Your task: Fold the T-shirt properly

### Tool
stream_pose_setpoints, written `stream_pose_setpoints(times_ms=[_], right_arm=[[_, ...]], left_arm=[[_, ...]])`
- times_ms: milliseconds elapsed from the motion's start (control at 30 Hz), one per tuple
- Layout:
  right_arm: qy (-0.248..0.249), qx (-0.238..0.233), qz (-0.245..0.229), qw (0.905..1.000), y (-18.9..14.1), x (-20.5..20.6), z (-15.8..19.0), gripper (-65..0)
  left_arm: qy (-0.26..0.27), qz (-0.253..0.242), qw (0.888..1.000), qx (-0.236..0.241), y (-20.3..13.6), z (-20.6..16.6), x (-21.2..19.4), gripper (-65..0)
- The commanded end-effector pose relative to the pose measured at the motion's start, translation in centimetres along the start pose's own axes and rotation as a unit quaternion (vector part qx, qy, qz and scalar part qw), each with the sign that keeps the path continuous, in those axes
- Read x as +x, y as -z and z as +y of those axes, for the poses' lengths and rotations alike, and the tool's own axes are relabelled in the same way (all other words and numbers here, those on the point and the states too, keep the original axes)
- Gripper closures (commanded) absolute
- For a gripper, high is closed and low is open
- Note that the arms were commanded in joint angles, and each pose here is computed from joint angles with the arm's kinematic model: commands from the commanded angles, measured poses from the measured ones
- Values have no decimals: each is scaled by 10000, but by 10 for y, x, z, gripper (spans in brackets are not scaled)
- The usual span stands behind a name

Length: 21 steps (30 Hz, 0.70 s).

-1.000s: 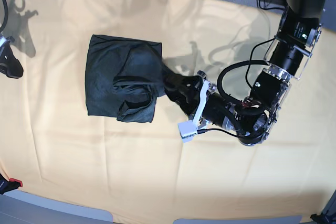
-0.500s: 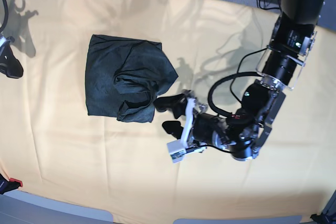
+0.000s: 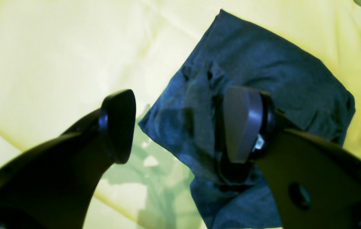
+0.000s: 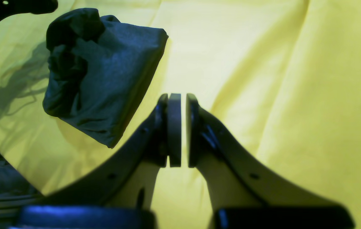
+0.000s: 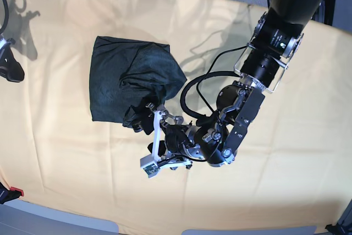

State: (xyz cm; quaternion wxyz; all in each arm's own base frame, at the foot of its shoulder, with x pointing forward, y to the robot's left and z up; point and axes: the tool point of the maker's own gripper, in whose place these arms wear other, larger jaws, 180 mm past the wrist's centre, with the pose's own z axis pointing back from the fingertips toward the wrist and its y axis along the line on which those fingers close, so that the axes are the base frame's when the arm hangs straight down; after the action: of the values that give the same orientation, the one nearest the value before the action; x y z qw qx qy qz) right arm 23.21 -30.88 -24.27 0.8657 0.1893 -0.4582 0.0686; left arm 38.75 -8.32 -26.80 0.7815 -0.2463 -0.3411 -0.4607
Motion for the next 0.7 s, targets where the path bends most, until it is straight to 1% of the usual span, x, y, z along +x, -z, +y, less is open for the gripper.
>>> stream_pose_setpoints(times_ms=[0,167,267,400,467,500,533,567,600,633,667], right_arm=[[-184,25,-224,9996,-5,17,2,-60],[-187,26,-231,9996,-5,18,2,-60],[-196,27,-251,9995,-4,19,2,-60],[-193,27,-250,9995,-4,19,2,-60],[-195,26,-249,9995,-4,19,2,-60],[-195,26,-249,9995,-4,19,2,-60],[-195,26,-249,9995,-4,19,2,-60],[-195,26,-249,9995,-4,19,2,-60],[-195,26,-249,9995,-4,19,2,-60],[-195,26,-249,9995,-4,19,2,-60],[-195,26,-249,9995,-4,19,2,-60]], left_arm=[[21,-232,9997,20,-3,3,18,-434],[-145,-28,9999,-21,10,-2,-1,-435],[-177,6,9998,-78,13,-7,-7,-435],[19,90,9996,-267,20,-20,-19,-434],[65,85,9998,-173,24,-20,-23,-427],[62,47,9999,-86,25,-17,-25,-397],[44,46,10000,41,26,-14,-27,-329],[28,63,9998,170,26,-10,-28,-229],[9,89,9996,264,26,-6,-29,-107],[-3,112,9993,369,25,-2,-28,0],[-15,133,9986,504,23,4,-27,0]])
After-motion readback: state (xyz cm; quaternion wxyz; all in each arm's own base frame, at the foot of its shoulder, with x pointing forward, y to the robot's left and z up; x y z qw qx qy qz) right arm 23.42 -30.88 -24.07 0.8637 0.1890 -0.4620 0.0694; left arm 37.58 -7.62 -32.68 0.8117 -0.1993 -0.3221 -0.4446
